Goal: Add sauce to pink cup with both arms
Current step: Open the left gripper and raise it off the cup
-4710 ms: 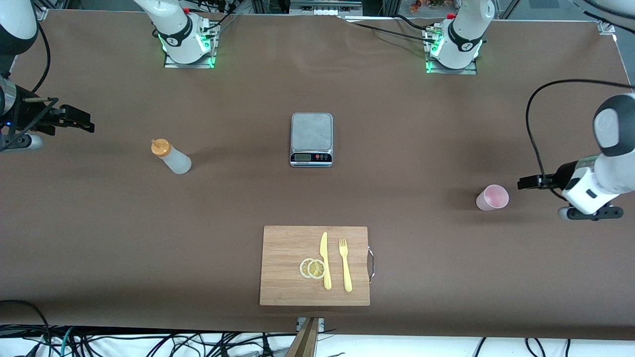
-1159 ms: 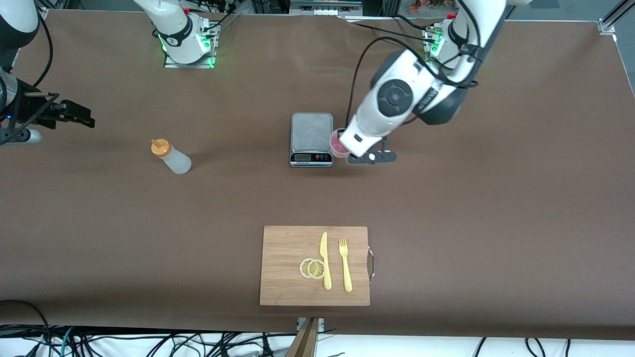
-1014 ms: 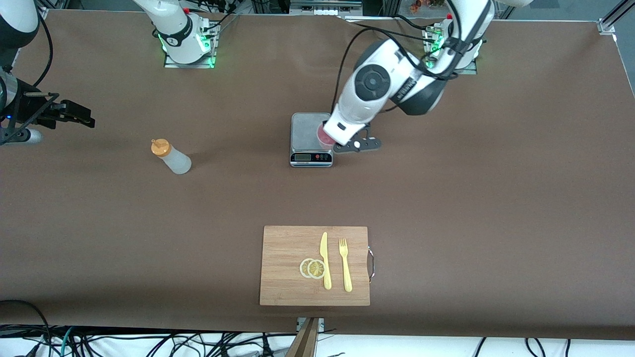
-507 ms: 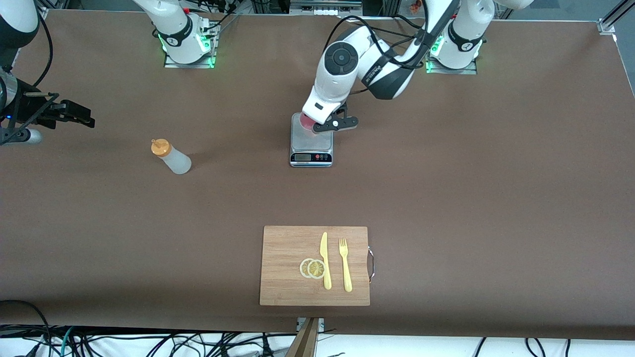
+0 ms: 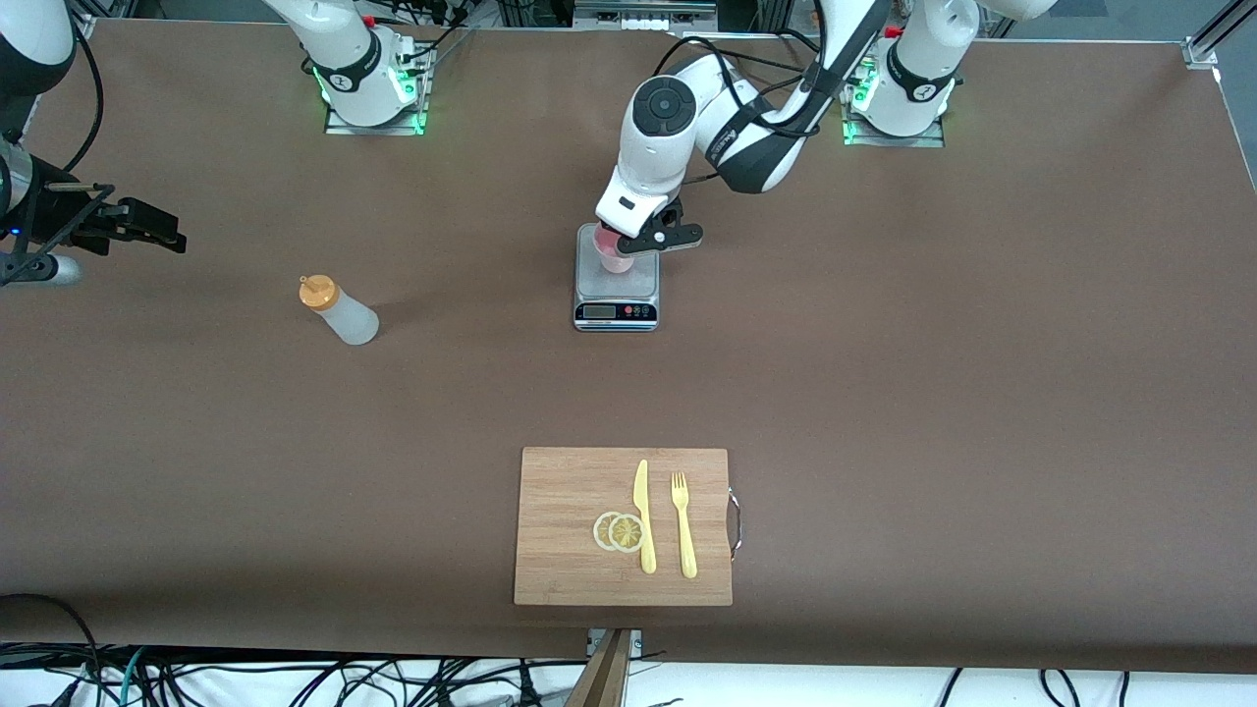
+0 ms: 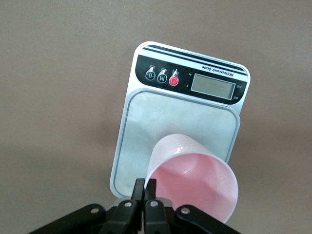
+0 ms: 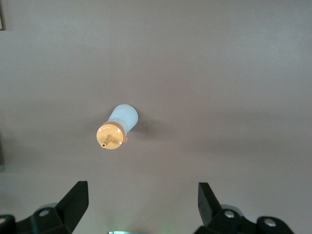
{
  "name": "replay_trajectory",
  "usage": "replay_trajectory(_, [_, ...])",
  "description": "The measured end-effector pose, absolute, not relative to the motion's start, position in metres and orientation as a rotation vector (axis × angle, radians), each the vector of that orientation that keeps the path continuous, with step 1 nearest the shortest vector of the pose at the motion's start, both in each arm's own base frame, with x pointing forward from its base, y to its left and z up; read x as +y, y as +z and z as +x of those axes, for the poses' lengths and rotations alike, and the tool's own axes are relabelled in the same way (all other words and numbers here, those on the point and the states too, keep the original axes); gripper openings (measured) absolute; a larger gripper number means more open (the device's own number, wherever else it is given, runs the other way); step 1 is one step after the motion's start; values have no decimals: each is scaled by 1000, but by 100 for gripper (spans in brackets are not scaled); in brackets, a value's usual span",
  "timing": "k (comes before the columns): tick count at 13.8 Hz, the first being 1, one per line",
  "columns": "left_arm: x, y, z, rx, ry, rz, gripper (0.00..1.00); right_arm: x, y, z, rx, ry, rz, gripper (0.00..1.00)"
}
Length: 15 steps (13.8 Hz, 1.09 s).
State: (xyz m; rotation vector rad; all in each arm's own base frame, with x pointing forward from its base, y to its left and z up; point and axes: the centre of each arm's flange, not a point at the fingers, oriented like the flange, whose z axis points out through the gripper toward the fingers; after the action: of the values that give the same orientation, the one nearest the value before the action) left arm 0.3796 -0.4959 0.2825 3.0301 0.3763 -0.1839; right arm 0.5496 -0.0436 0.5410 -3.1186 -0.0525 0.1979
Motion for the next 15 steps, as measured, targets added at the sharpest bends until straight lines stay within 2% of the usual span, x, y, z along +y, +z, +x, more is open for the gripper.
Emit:
replay_trajectory(2, [-496,281,379,373,-175,3035,6,-44,541,550,-52,198,-3119,100])
replay_trajectory(6, [-489,300,400,408,-133,3010,44,-44,539,550,-47,204,-3118,100])
replay_trajectory(11, [-432,424,471,316,-146,3053,96,-46,533,553,-40,220,-3116,100])
replay_trajectory(12, [-412,445,488,293,-127,3049,100,-46,532,553,-40,223,-3115,100])
replay_trajectory(15, [-345,488,529,246,-66,3036,100,-50,524,555,-35,246,-3112,100])
